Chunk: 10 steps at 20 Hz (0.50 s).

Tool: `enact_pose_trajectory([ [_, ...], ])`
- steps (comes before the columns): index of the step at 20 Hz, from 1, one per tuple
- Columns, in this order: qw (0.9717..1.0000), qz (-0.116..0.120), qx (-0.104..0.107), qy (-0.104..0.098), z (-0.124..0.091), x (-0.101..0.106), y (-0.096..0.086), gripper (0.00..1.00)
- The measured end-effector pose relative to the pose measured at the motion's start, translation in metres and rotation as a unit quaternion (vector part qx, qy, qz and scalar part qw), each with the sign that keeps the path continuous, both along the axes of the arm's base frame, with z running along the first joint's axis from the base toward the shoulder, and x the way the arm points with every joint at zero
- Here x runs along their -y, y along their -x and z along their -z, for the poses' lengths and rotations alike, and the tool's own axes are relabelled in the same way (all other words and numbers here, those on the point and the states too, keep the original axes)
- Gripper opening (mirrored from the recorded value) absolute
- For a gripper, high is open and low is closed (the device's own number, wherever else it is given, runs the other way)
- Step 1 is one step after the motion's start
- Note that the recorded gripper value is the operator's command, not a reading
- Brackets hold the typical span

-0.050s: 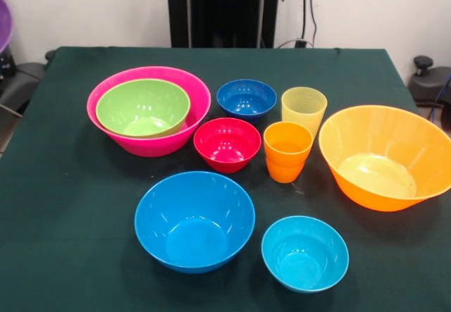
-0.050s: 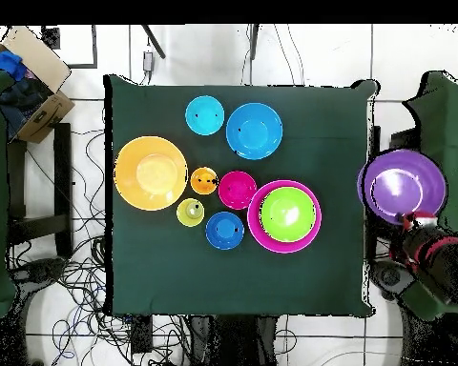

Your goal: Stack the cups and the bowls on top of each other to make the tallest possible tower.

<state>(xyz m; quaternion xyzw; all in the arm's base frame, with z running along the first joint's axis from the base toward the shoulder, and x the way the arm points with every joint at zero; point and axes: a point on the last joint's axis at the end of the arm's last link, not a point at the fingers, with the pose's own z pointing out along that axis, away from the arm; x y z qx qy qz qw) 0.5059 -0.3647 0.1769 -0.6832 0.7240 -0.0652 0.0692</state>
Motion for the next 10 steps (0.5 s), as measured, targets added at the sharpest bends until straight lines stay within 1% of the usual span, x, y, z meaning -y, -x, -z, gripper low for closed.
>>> enact_pose_trajectory([
  [2,0.9996,0.024,-0.015,-0.004,0.001,-0.009,0.015,0.0],
  [3,0.9993,0.032,-0.02,-0.005,0.001,-0.012,0.02,0.0],
  [4,0.9982,0.051,-0.031,-0.007,0.001,-0.019,0.033,0.0],
  [5,0.9975,0.06,-0.037,-0.008,0.0,-0.022,0.04,0.0],
  [7,0.9963,0.071,-0.047,-0.009,0.0,-0.029,0.052,0.0],
  [9,0.9959,0.074,-0.05,-0.01,-0.001,-0.031,0.057,0.0],
  [10,0.9956,0.076,-0.054,-0.009,-0.002,-0.033,0.063,0.0],
])
